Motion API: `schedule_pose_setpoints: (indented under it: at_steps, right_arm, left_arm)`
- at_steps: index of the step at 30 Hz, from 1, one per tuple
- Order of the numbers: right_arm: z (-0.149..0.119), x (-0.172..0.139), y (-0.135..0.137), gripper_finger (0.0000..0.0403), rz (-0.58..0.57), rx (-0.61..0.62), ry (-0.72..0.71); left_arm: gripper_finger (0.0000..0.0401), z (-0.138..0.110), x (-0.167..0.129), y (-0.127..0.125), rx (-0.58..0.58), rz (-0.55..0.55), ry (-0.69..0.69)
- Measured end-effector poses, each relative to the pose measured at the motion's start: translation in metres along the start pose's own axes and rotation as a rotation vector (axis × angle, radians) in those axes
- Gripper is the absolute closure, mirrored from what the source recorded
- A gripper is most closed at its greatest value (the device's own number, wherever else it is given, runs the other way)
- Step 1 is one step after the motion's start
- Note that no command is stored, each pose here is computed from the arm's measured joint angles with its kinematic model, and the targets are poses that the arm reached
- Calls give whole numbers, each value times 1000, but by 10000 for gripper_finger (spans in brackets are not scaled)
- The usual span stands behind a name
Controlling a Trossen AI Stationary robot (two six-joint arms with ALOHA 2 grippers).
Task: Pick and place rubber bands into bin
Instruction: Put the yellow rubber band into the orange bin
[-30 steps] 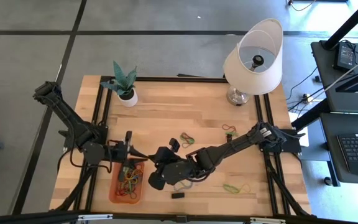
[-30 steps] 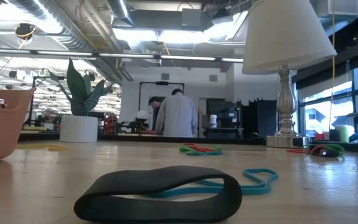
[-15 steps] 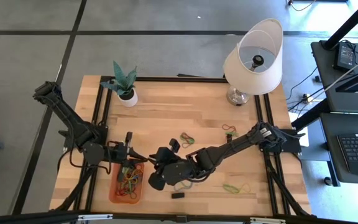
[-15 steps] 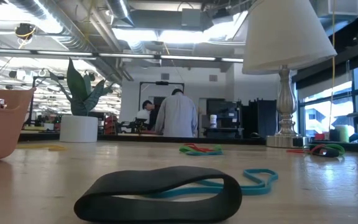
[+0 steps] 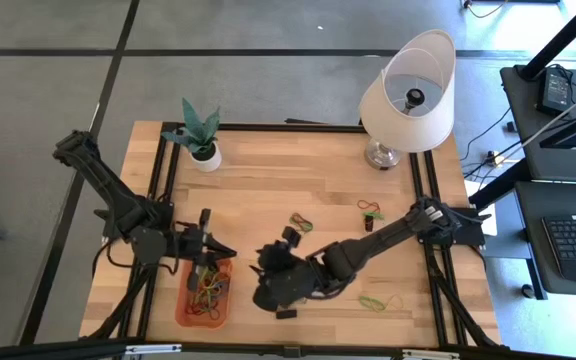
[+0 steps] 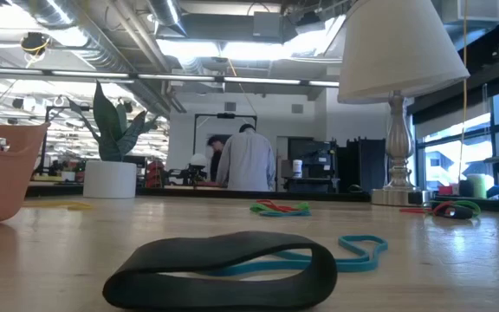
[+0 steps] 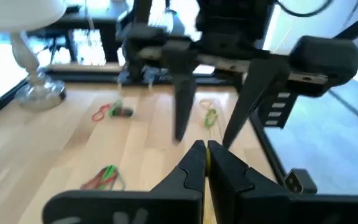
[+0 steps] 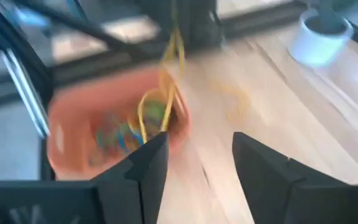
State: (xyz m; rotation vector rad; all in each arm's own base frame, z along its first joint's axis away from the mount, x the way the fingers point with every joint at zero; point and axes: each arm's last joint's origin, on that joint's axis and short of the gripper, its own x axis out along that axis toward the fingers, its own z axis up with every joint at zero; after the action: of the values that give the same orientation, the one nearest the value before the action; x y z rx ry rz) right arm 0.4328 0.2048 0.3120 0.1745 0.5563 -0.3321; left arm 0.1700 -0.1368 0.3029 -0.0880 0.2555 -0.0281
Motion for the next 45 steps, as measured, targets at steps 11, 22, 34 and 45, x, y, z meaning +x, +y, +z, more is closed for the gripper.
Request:
schedule_pose_setpoints:
  at_steps: [11,22,34,45]
  right_arm:
    - [-51,-66,6,259,-200,-138,199]
    - [-75,-111,0,266,-325,-222,272]
    - [-95,-136,-4,266,-311,-217,237]
    - [-107,-150,-3,266,-271,-214,225]
  left_arm:
    - [398,15,-3,-15,-134,83,348]
    - [398,-12,12,-41,-340,236,658]
    - [397,-95,59,-64,-404,520,882]
    - [302,-114,73,-61,-499,599,984]
